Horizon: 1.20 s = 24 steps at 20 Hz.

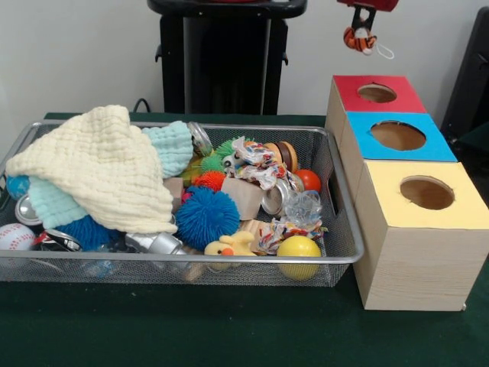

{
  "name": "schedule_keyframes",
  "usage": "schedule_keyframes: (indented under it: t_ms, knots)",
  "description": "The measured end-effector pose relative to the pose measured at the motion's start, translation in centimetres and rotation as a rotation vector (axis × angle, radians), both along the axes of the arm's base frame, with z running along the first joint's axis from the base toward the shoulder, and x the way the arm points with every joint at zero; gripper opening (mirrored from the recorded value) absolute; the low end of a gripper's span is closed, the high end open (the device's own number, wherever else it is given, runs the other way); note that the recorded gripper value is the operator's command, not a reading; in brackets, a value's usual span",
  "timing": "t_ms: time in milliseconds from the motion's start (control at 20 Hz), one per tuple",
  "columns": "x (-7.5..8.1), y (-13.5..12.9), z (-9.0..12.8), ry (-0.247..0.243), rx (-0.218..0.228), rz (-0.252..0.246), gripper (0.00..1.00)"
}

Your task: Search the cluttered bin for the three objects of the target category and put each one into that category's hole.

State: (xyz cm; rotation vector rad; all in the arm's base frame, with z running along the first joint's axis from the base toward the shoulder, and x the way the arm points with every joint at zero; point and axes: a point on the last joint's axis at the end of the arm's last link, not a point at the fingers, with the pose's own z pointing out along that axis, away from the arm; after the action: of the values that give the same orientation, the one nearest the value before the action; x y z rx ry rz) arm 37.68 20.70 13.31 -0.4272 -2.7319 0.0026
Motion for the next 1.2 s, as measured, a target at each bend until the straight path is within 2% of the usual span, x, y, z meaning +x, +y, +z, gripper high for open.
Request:
schedule_keyframes:
  t_ms: [250,500,900,1200]
  knots:
    - [1.1,0.0,0.2,-0.023,0.001,0.001,0.00]
    - [1.6,-0.3,0.1,-0.046,-0.004,-0.004,0.00]
    - [1.7,-0.3,0.1,-0.055,-0.007,-0.001,0.00]
    - [2.0,-0.6,-0.8,-0.082,-0.023,0.001,0.00]
